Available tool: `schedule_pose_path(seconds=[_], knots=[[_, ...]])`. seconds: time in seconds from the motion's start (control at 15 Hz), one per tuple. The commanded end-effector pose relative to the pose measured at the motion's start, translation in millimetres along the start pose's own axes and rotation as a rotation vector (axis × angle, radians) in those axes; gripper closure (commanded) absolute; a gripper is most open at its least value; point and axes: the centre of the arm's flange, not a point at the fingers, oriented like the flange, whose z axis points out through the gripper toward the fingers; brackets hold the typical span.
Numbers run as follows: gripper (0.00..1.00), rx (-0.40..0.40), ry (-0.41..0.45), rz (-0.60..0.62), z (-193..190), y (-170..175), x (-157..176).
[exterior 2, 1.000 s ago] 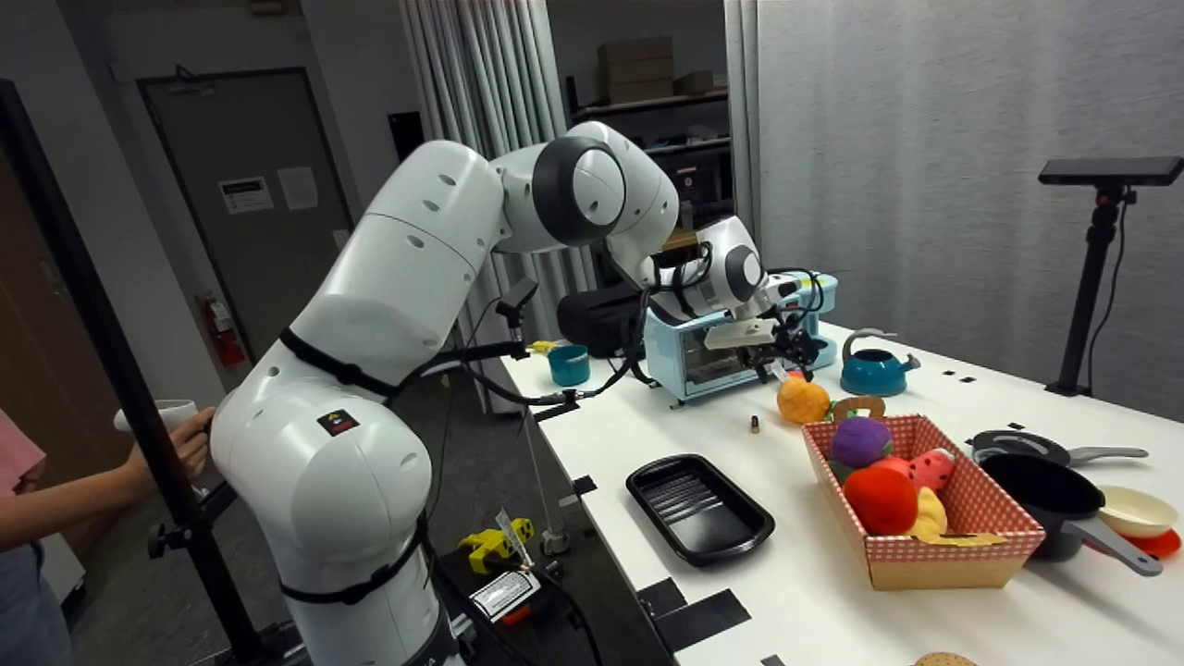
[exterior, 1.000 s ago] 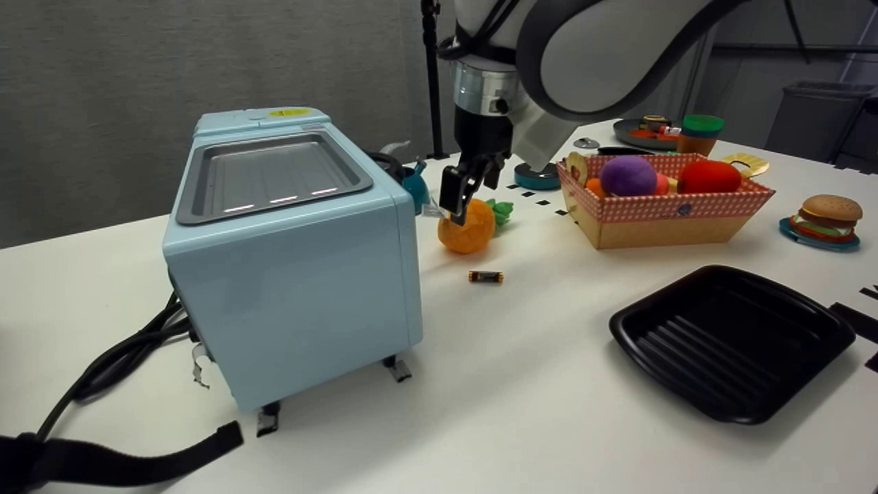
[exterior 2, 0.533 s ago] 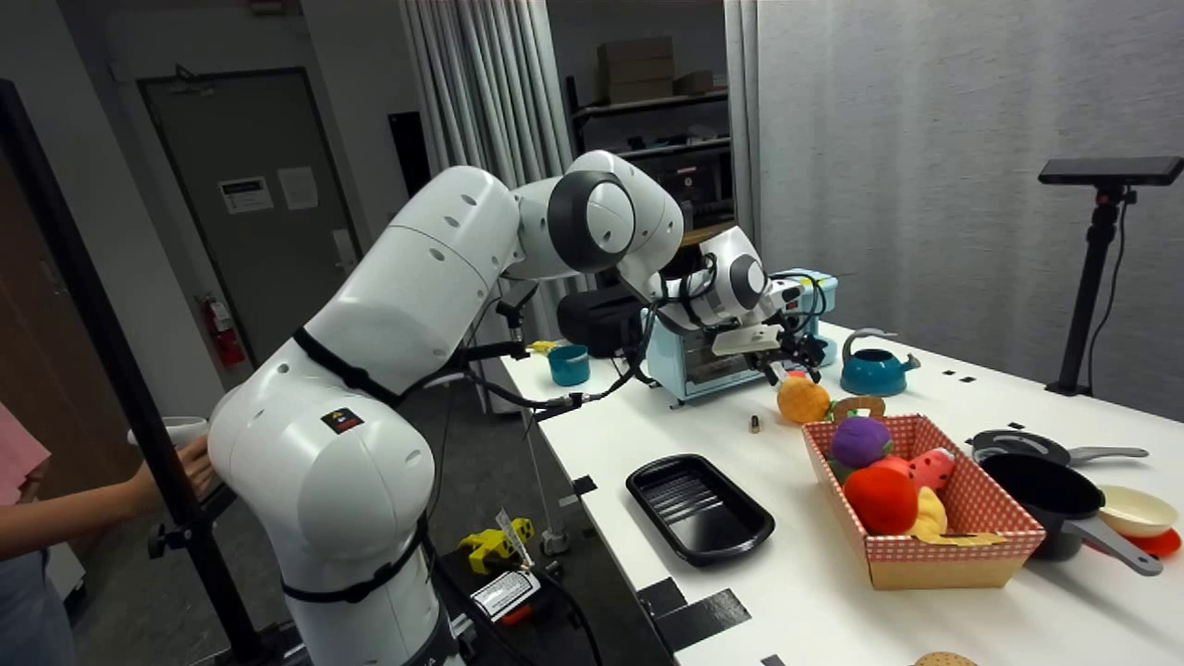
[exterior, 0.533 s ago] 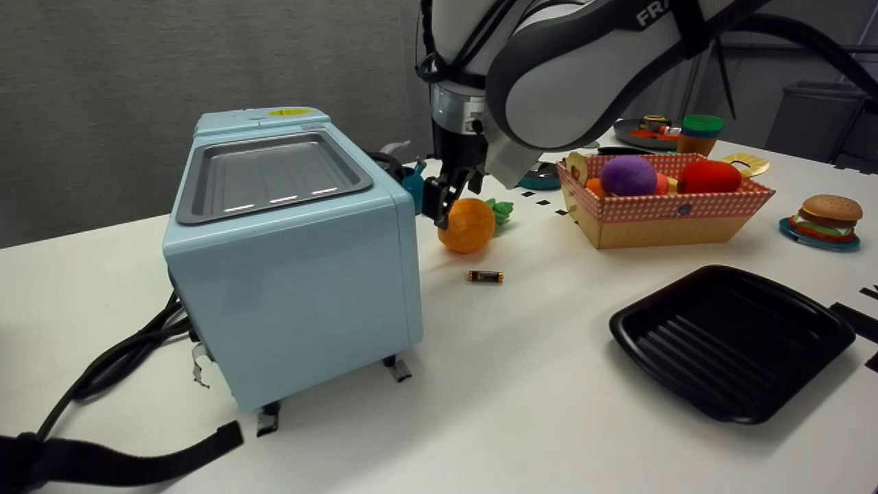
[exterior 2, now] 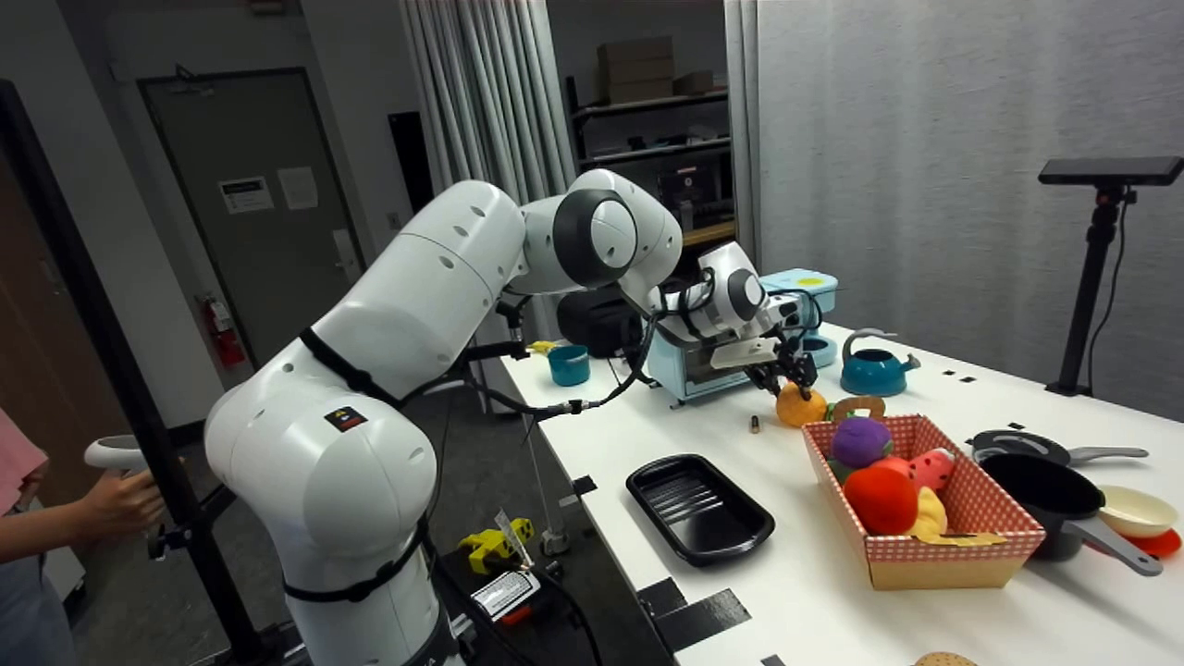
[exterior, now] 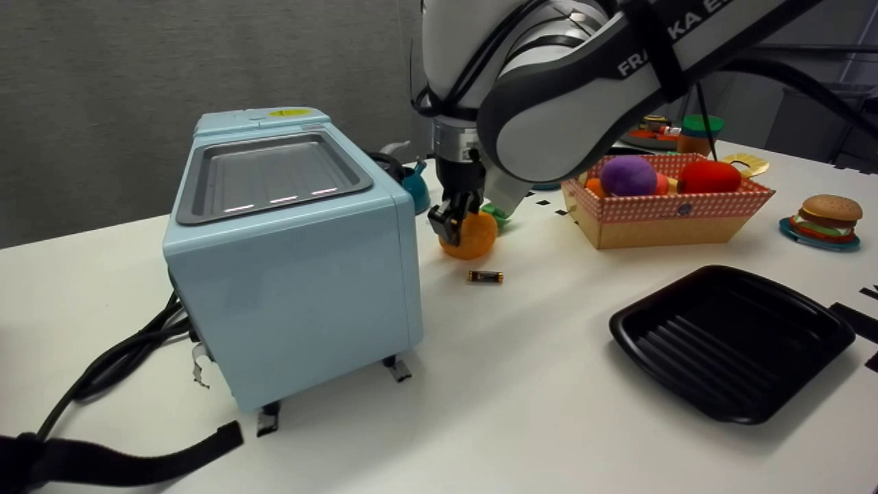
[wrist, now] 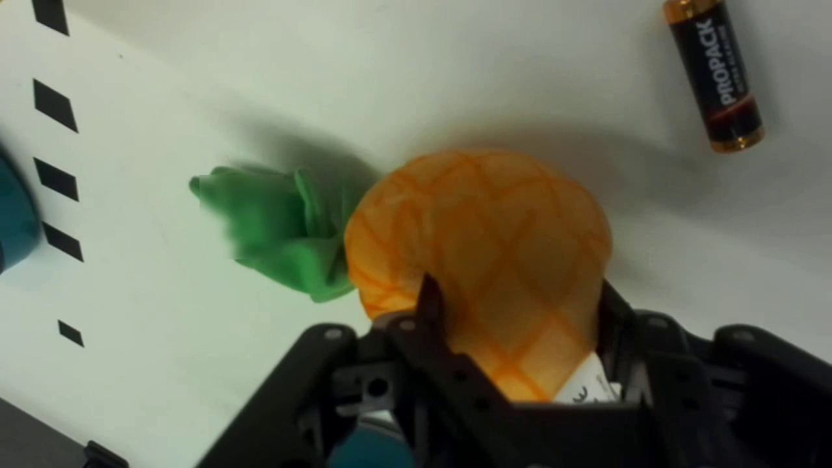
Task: Place the pineapple toy inside the basket
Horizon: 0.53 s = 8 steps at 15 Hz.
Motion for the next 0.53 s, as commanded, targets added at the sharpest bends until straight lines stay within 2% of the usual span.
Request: schedule_pose_path(seconds=[0.0,0.2,0.27,0.47], knots=[[0.77,-0.046,-0.045,0.032,8,4,-1],[0.95,-0.065,-0.060,0.093,0,25,-6],[0.97,-0.073,-0.064,0.117,-3,32,-8],[0.95,-0.106,-0.079,0.214,-15,64,-17]])
